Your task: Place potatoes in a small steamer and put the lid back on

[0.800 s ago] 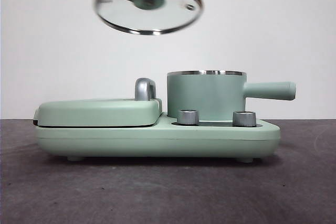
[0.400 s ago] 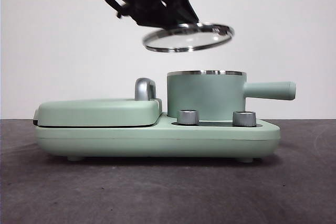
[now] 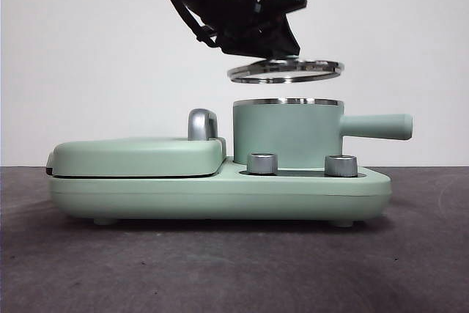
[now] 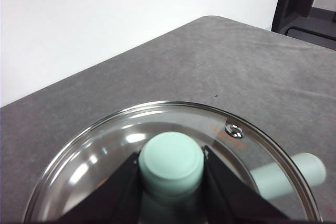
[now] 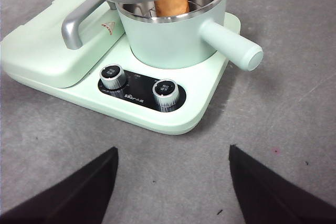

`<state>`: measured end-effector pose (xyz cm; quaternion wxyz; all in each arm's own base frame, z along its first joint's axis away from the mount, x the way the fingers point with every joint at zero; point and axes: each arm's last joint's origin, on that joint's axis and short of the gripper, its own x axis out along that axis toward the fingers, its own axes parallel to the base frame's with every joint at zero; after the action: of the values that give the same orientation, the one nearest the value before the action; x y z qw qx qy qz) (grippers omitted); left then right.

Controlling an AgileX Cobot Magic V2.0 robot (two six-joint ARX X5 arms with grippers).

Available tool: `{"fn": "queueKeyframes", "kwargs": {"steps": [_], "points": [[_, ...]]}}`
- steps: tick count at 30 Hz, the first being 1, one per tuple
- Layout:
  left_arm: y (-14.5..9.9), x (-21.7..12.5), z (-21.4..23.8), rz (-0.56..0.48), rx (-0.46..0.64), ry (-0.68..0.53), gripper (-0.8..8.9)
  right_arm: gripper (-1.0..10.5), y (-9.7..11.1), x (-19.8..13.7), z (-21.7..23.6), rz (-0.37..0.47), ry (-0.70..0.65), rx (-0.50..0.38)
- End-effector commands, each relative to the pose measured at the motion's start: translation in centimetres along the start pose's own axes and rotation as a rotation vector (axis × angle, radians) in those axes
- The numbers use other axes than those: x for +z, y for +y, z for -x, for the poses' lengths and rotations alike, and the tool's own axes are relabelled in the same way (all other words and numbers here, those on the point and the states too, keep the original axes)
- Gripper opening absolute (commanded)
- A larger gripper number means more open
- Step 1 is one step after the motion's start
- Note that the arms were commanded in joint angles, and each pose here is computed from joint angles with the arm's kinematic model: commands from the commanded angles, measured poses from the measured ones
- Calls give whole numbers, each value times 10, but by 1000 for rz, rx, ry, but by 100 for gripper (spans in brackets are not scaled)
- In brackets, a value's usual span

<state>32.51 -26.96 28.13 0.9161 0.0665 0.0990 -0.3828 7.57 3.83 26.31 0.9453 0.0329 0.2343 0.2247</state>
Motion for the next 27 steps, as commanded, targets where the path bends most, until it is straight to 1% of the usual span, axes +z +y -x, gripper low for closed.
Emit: {"fn": "queueKeyframes", "kwargs": {"steps": [1, 7, 14, 19, 27], "points": [[-2, 10, -12, -49, -5, -54, 8, 325, 1, 1, 0, -5, -7, 5], [3, 6, -28, -57, 2, -47, 8, 325, 1, 1, 0, -5, -7, 5], [12, -2, -32, -50, 20, -22, 8, 325, 1, 1, 0, -4, -7, 1], [14, -6, -34, -44, 24, -12, 8, 325, 0, 1, 0, -4, -9, -25], [13, -8, -35, -35, -6, -7, 8, 325, -1, 1, 0, -4, -12, -51]]}}
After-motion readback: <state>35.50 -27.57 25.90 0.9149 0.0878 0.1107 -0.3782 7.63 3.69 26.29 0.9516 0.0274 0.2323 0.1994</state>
